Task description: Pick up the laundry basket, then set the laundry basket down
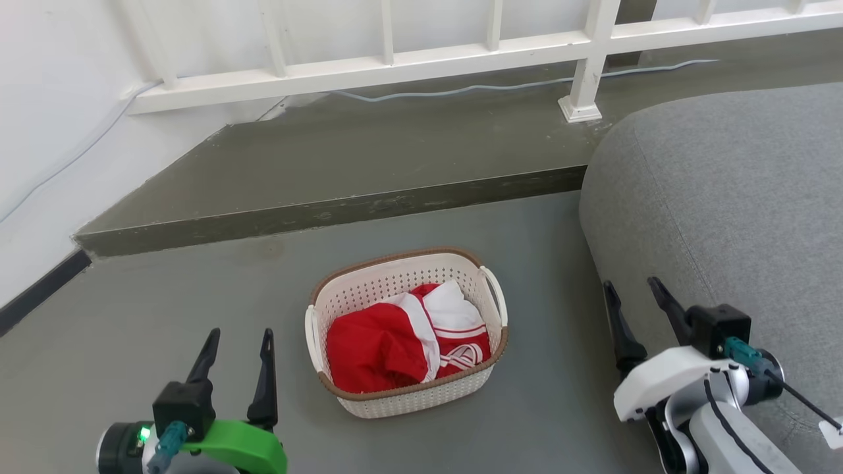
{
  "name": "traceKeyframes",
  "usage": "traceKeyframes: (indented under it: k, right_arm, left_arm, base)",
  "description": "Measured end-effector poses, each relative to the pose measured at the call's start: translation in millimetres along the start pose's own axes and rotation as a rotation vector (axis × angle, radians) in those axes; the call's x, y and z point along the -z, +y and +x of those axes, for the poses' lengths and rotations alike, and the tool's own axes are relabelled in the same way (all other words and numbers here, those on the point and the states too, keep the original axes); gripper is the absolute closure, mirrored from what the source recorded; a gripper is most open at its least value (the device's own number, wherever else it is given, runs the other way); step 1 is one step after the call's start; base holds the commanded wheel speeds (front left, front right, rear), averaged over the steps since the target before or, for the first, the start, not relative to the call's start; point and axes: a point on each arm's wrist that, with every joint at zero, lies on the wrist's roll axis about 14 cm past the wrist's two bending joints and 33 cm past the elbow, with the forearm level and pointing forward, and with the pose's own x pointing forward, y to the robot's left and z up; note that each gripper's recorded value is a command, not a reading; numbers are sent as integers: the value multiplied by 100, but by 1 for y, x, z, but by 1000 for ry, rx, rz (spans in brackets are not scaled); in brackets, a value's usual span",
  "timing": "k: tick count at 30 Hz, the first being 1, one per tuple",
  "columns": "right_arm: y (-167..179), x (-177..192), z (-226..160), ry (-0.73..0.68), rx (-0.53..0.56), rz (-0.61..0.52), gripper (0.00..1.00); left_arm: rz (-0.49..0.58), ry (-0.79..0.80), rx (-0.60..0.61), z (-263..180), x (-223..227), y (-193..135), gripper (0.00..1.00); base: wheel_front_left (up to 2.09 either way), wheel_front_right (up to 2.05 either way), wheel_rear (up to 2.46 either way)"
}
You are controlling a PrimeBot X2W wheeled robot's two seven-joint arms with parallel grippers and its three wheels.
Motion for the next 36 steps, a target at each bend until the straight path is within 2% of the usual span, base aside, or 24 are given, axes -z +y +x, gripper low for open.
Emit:
traceKeyframes:
  k: [12, 36]
  right_arm:
    - [0, 10, -12, 25, -1, -9, 0]
    - [0, 4, -14, 2, -4, -24, 0]
  left_arm:
    - [-11, 34, -15, -17, 12, 0, 0]
    - [-22, 34, -48, -23, 12, 6, 0]
  base:
    - [0, 0, 0]
    - [0, 0, 0]
